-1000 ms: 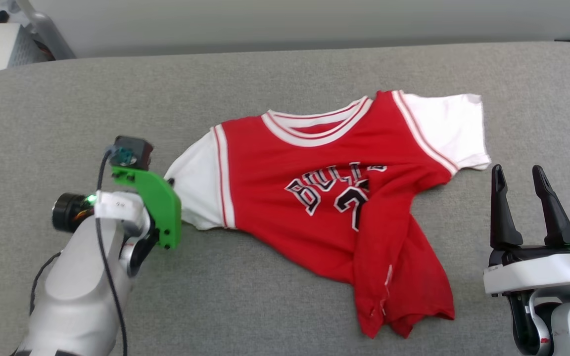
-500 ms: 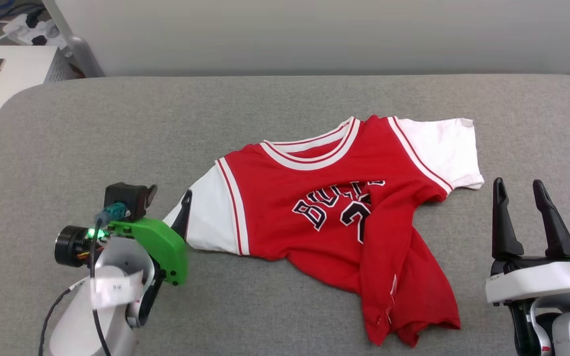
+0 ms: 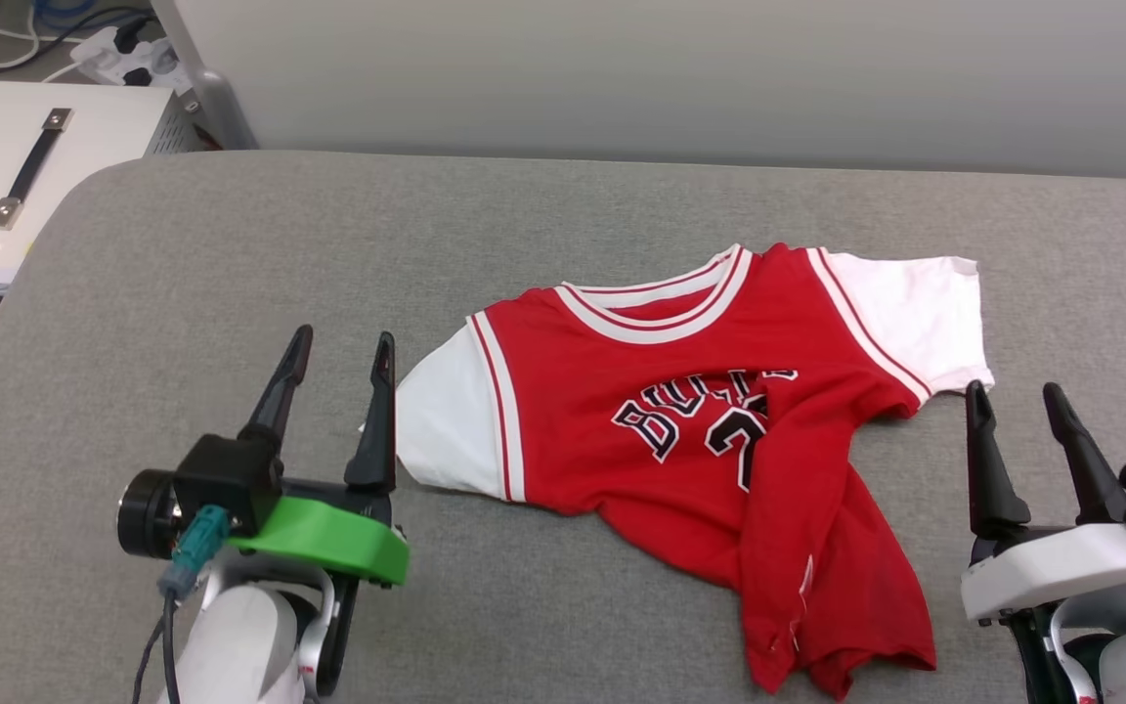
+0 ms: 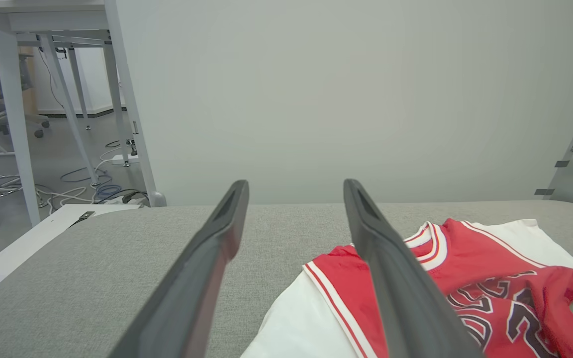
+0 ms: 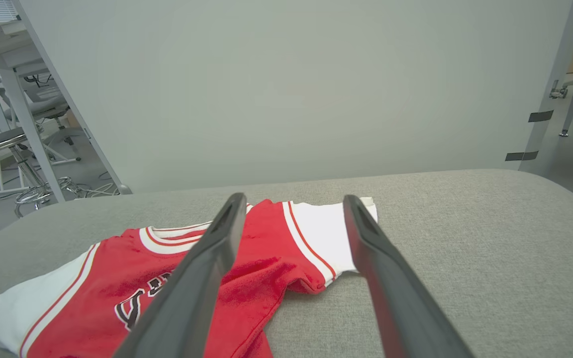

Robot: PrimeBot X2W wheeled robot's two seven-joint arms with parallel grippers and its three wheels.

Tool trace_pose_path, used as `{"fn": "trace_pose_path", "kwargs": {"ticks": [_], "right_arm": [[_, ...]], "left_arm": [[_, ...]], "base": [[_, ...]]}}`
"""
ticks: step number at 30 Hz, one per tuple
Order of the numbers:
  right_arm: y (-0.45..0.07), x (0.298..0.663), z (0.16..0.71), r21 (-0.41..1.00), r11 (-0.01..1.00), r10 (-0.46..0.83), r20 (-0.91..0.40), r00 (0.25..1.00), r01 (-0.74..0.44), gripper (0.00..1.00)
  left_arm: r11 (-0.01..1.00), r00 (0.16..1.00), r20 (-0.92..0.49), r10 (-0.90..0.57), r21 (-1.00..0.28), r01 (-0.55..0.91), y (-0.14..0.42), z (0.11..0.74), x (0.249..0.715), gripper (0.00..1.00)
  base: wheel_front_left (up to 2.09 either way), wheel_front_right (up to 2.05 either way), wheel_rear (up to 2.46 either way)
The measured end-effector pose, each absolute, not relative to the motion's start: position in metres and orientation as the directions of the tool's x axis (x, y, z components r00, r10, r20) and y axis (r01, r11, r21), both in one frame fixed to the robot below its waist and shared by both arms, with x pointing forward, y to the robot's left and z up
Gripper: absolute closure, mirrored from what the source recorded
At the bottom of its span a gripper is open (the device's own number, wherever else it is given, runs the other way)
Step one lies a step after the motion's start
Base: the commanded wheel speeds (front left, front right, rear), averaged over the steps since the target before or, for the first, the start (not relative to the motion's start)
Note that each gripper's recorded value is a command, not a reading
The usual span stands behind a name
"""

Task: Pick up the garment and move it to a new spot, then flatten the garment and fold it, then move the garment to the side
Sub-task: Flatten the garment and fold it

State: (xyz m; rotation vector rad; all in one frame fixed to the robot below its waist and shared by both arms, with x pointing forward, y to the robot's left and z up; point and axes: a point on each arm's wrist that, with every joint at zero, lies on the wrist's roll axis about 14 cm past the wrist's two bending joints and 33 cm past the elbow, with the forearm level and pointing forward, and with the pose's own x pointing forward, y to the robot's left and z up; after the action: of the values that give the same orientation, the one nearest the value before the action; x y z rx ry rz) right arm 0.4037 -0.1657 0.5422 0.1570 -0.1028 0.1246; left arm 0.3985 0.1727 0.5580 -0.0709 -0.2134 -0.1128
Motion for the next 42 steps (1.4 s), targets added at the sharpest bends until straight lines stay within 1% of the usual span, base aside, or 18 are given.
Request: {"fn": "trace_pose_path", "kwargs": {"ticks": [5, 9, 11, 13, 16, 20, 24, 25, 29, 36, 39, 42], "right_arm": [[-0.151, 0.413, 0.521, 0.077, 0.973, 0.222, -0.066, 0.973, -0.217, 0.0], [-0.135, 0.432, 0.511, 0.035, 0.951, 0.306, -0.247, 0.919, -0.307, 0.0], [-0.127, 0.44, 0.505, 0.028, 0.936, 0.338, -0.346, 0.875, -0.351, 0.0], [-0.116, 0.446, 0.495, 0.027, 0.912, 0.373, -0.466, 0.802, -0.409, 0.0], [-0.106, 0.453, 0.481, 0.019, 0.888, 0.376, -0.605, 0.702, -0.459, 0.0], [-0.093, 0.461, 0.464, 0.004, 0.855, 0.361, -0.722, 0.59, -0.518, 0.0], [-0.081, 0.466, 0.447, -0.002, 0.818, 0.342, -0.803, 0.489, -0.575, 0.0], [-0.079, 0.467, 0.443, -0.012, 0.807, 0.335, -0.815, 0.473, -0.591, 0.0], [-0.079, 0.476, 0.428, -0.034, 0.783, 0.3, -0.854, 0.426, -0.621, 0.0], [-0.083, 0.48, 0.388, -0.063, 0.745, 0.215, -0.92, 0.329, -0.665, 0.0], [-0.08, 0.482, 0.379, -0.025, 0.752, 0.227, -0.929, 0.294, -0.658, 0.0], [-0.084, 0.48, 0.371, -0.023, 0.75, 0.211, -0.939, 0.272, -0.661, 0.01]], "left_arm": [[0.992, 0.973, 0.211, -0.095, -0.059, 0.11, 0.176, 0.554, 0.392, 0.0], [0.994, 0.975, 0.204, -0.082, -0.057, 0.096, 0.181, 0.551, 0.392, 0.0], [0.994, 0.977, 0.199, -0.081, -0.058, 0.094, 0.182, 0.549, 0.392, 0.0], [0.994, 0.978, 0.192, -0.077, -0.063, 0.091, 0.182, 0.546, 0.392, 0.0], [0.994, 0.981, 0.181, -0.07, -0.073, 0.085, 0.183, 0.541, 0.392, 0.0], [0.993, 0.987, 0.154, -0.054, -0.094, 0.069, 0.187, 0.532, 0.392, 0.0], [0.995, 0.988, 0.153, -0.03, -0.09, 0.044, 0.196, 0.532, 0.393, 0.0], [0.995, 0.988, 0.152, -0.025, -0.088, 0.039, 0.198, 0.532, 0.393, 0.0], [0.996, 0.99, 0.142, 0.0, -0.083, 0.012, 0.206, 0.529, 0.393, 0.0], [0.996, 0.993, 0.114, 0.038, -0.082, -0.028, 0.217, 0.521, 0.392, 0.0], [0.996, 0.993, 0.107, 0.051, -0.079, -0.043, 0.221, 0.519, 0.392, 0.0], [0.996, 0.993, 0.105, 0.061, -0.077, -0.053, 0.224, 0.518, 0.392, 0.0]], "base": [[0.0, 0.0, 0.0], [0.0, 0.0, 0.0], [0.0, 0.0, 0.0], [0.0, 0.0, 0.0], [0.0, 0.0, 0.0], [0.0, 0.0, 0.0], [0.0, 0.0, 0.0], [0.0, 0.0, 0.0], [0.0, 0.0, 0.0], [0.0, 0.0, 0.0], [0.0, 0.0, 0.0], [0.0, 0.0, 0.0]]}}
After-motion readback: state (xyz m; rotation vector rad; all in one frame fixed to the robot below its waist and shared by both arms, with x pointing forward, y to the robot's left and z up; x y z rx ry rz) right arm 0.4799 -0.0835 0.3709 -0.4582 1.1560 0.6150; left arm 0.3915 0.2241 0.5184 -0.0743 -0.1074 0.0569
